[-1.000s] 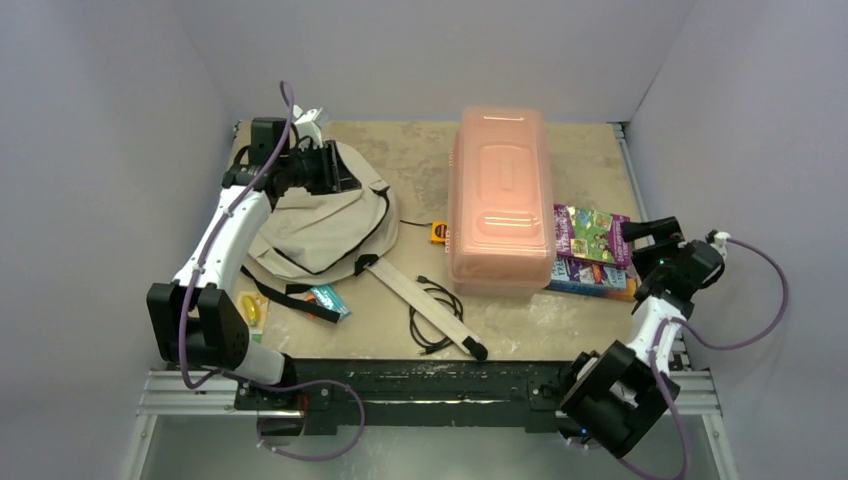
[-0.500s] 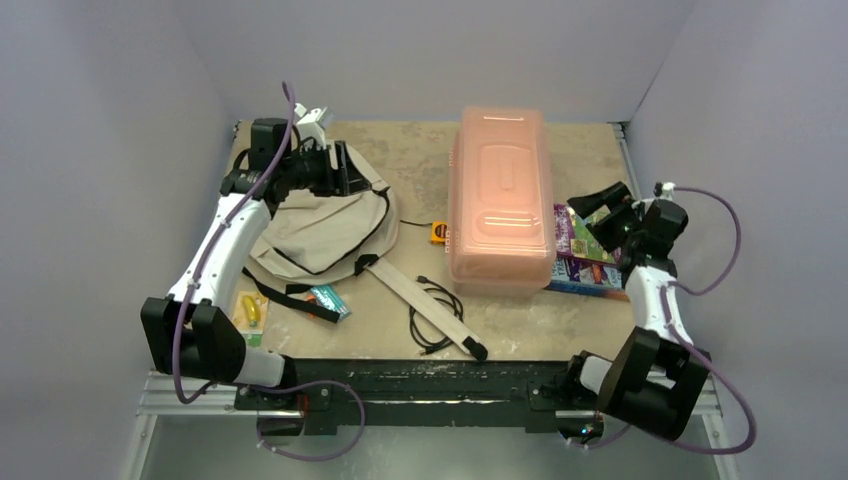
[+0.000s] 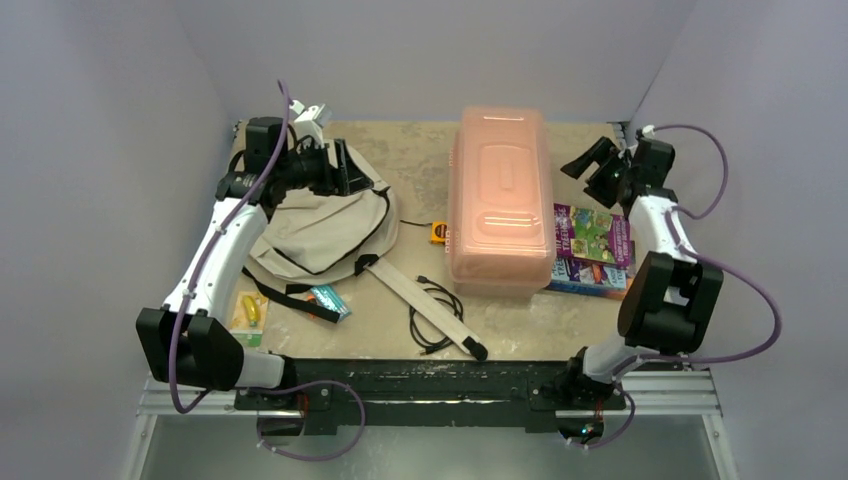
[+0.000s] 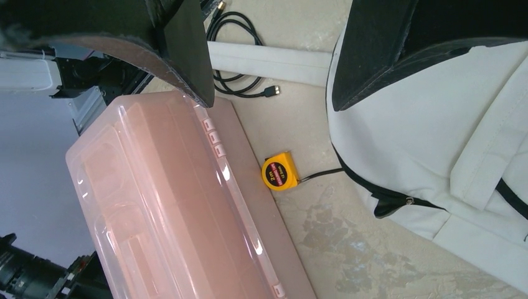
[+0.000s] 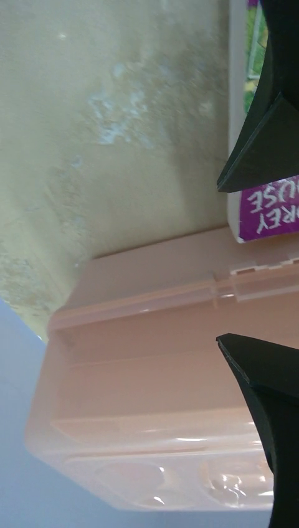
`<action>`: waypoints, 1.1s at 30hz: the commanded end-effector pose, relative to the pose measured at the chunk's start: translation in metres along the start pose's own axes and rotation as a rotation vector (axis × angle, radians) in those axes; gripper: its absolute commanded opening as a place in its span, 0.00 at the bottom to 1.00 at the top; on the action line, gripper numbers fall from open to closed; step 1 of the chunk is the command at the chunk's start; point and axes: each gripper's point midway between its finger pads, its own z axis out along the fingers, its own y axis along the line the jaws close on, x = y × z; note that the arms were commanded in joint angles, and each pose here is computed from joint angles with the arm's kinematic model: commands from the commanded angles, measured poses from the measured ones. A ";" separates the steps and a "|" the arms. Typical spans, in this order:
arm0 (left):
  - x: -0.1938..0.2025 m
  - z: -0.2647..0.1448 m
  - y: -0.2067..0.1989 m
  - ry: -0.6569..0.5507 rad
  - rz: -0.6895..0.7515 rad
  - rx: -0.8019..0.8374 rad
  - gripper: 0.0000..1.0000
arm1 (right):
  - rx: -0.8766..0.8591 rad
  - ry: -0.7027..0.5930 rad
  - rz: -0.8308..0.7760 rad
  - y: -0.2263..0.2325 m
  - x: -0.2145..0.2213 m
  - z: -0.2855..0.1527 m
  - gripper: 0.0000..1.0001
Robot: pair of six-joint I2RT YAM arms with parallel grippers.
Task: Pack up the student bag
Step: Pick up the book from the center of the board.
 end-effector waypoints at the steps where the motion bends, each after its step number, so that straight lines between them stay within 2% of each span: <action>1: -0.005 0.001 -0.008 -0.021 0.023 0.033 0.69 | 0.123 0.036 -0.271 -0.013 -0.022 0.002 0.89; 4: -0.002 0.005 -0.005 -0.008 0.017 0.034 0.69 | 0.145 0.120 -0.380 -0.020 -0.020 0.020 0.89; 7: 0.002 0.009 0.001 0.009 0.011 0.022 0.69 | 0.143 0.188 -0.479 -0.027 -0.014 0.031 0.96; 12: 0.002 0.014 0.002 0.021 0.002 0.030 0.69 | 0.155 0.199 -0.593 -0.024 -0.004 0.030 0.96; 17: 0.002 0.013 0.001 0.022 0.005 0.033 0.69 | 0.251 0.194 -0.456 -0.039 0.006 0.027 0.94; 22: -0.001 0.008 -0.004 0.010 0.014 0.042 0.69 | 0.408 0.108 -0.365 -0.067 0.002 0.006 0.94; 25: -0.001 0.008 -0.008 0.011 0.011 0.058 0.69 | 0.429 0.093 -0.291 -0.085 0.008 -0.004 0.94; 28: -0.001 0.006 -0.010 0.006 0.010 0.065 0.69 | 0.451 0.068 -0.214 -0.100 0.009 -0.016 0.87; 33: -0.004 0.002 -0.016 -0.008 0.020 0.081 0.69 | 0.487 -0.053 -0.131 -0.113 -0.004 -0.049 0.88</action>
